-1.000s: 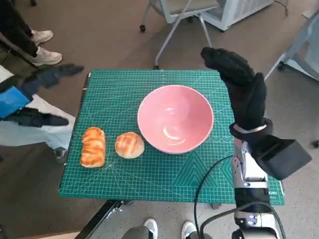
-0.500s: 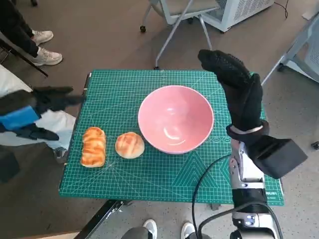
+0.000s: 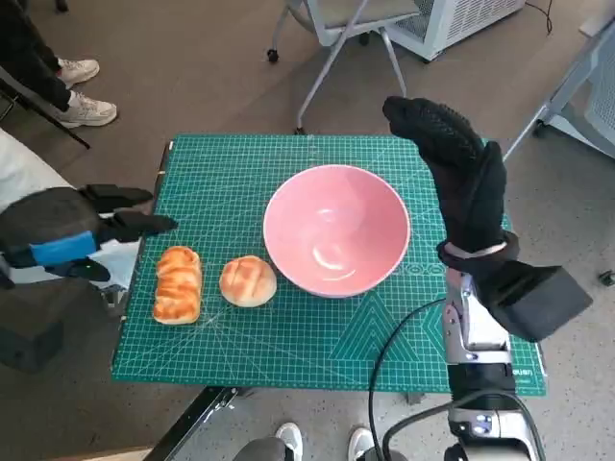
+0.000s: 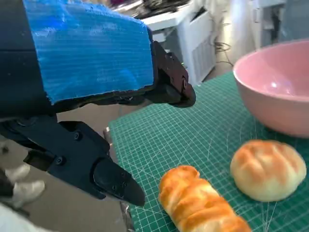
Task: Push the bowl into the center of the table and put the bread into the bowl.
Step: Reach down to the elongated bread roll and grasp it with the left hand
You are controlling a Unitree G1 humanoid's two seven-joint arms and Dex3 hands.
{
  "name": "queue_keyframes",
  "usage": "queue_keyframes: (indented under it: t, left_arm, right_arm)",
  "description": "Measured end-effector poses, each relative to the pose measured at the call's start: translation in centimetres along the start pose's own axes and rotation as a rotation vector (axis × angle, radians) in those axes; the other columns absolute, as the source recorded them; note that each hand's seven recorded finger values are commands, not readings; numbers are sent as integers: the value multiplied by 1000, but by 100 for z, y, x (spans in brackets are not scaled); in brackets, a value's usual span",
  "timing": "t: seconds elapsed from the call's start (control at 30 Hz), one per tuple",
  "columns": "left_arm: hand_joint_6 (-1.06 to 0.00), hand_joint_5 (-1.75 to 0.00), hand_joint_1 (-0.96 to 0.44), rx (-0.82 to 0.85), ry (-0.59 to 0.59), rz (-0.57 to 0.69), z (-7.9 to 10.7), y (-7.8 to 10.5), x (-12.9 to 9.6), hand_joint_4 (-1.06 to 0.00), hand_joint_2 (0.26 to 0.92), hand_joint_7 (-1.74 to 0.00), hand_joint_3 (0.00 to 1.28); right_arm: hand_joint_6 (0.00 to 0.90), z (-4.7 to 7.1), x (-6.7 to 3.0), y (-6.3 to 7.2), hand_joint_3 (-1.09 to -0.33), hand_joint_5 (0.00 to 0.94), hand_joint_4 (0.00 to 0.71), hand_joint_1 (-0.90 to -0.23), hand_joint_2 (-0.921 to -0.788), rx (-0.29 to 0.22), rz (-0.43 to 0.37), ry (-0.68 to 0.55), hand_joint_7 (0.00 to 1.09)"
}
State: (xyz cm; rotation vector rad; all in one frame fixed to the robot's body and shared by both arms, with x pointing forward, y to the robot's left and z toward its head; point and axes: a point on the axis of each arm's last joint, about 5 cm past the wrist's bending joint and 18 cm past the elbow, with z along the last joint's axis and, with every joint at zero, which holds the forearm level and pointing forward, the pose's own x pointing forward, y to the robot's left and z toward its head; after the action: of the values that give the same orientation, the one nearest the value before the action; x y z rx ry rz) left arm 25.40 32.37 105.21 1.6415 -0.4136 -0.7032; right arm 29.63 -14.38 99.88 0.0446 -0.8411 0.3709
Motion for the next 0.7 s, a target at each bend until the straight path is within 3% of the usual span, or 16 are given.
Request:
queue_keyframes:
  t: [0.7]
  left_arm:
    - [-530, -1, -237, -19, -105, 10, 75, -296, 290, -480, 661, -16, 8]
  right_arm:
    - [-1, 7, -9, -37, -839, 1, 177, -702, -921, -13, 12, 4, 623]
